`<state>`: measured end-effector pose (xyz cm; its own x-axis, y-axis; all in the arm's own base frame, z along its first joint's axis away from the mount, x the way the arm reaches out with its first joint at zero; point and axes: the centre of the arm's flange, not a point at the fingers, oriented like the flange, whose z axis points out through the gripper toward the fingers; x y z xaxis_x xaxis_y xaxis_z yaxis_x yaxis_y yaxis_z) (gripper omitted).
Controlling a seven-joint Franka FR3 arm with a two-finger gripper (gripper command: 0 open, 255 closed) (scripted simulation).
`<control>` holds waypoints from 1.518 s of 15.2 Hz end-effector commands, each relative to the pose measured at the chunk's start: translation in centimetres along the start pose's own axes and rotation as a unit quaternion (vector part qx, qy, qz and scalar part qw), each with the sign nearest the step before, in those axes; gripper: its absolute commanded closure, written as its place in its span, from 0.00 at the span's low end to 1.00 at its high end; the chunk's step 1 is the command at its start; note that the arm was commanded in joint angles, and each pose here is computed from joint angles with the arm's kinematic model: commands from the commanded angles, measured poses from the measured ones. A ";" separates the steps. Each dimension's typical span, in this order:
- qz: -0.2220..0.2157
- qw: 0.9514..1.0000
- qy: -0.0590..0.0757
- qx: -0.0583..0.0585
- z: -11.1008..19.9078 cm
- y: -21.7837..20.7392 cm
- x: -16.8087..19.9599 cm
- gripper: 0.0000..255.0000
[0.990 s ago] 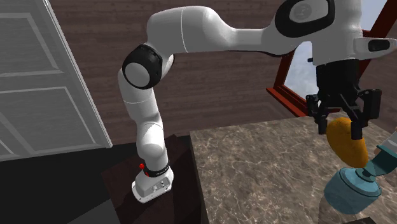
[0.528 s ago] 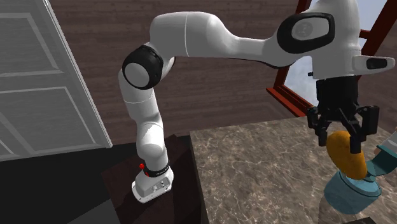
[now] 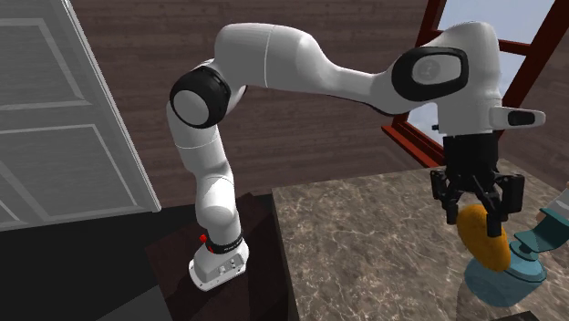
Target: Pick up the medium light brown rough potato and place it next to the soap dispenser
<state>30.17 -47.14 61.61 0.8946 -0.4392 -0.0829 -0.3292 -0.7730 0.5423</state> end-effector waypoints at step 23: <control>0.000 1.000 0.000 0.000 10.6 -6.8 1.2 1.00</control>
<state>30.35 -47.37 49.52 0.8946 -0.4391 -0.0830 -0.3290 -0.7730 0.5424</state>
